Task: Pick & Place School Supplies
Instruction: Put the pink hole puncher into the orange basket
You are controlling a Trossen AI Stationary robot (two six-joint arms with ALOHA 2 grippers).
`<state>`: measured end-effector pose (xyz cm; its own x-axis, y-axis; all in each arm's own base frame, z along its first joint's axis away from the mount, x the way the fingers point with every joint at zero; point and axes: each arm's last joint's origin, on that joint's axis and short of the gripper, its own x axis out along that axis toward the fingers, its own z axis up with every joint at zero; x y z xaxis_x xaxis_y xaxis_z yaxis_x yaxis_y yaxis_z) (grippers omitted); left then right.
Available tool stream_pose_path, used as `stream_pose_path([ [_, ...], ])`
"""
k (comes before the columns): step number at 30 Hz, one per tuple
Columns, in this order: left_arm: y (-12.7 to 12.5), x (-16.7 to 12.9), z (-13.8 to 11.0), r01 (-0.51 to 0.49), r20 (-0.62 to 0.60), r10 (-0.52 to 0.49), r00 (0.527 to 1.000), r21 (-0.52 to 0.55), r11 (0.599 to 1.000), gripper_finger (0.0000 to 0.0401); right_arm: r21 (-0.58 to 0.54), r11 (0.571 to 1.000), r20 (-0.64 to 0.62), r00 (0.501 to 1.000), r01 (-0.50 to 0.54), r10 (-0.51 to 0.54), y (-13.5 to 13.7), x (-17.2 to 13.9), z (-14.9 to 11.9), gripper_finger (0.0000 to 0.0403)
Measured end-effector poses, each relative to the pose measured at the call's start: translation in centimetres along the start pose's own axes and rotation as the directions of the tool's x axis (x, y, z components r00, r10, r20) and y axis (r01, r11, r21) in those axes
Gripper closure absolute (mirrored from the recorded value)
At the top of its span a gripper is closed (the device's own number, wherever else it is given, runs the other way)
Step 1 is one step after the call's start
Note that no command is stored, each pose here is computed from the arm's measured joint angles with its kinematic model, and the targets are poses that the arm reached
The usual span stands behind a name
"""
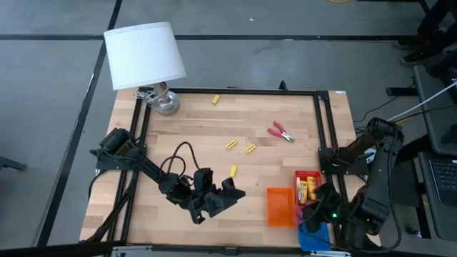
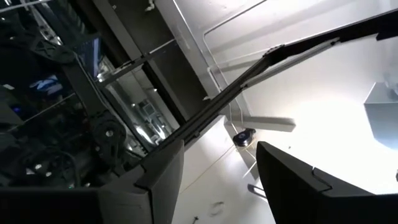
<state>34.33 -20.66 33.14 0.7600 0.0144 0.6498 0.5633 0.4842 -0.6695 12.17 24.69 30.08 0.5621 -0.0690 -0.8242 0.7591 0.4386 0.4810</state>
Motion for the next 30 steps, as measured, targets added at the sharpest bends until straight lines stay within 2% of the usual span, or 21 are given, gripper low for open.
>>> stream_pose_path([
  [15, 0.1, 0.0, 0.0, -0.021, 0.015, 0.021, 1.0, -0.001, 1.0, 0.0203, -0.002, 0.998, 0.056, 0.997, -0.058, 0.058, 0.1, 0.2, 0.0, 0.0402],
  [19, 0.3, 0.0, -0.3, -0.04, -0.015, 0.039, 0.999, -0.036, 0.999, 0.0203, -0.013, 0.997, 0.04, 0.996, -0.074, 0.074, 0.0, 0.0, -0.3, 0.0402],
  [22, 0.9, -0.1, -0.9, -0.104, -0.072, 0.101, 0.992, -0.047, 0.993, 0.0203, -0.051, 0.994, -0.015, 0.996, -0.093, 0.092, 0.0, -0.4, -1.1, 0.0403],
  [25, 1.9, -0.3, -1.6, -0.212, -0.136, 0.207, 0.969, -0.018, 0.977, 0.0203, -0.11, 0.988, -0.108, 0.99, -0.104, 0.092, -0.1, -0.8, -2.0, 0.0394],
  [28, 2.4, -0.3, -1.6, -0.325, -0.191, 0.324, 0.926, 0.029, 0.945, 0.0206, -0.176, 0.981, -0.184, 0.982, -0.084, 0.051, -0.4, -1.1, -2.5, 0.0371],
  [30, 1.8, -0.1, -0.8, -0.363, -0.208, 0.373, 0.904, 0.087, 0.928, 0.0211, -0.254, 0.964, -0.212, 0.977, -0.074, 0.019, -0.6, -1.2, -2.6, 0.0348],
])
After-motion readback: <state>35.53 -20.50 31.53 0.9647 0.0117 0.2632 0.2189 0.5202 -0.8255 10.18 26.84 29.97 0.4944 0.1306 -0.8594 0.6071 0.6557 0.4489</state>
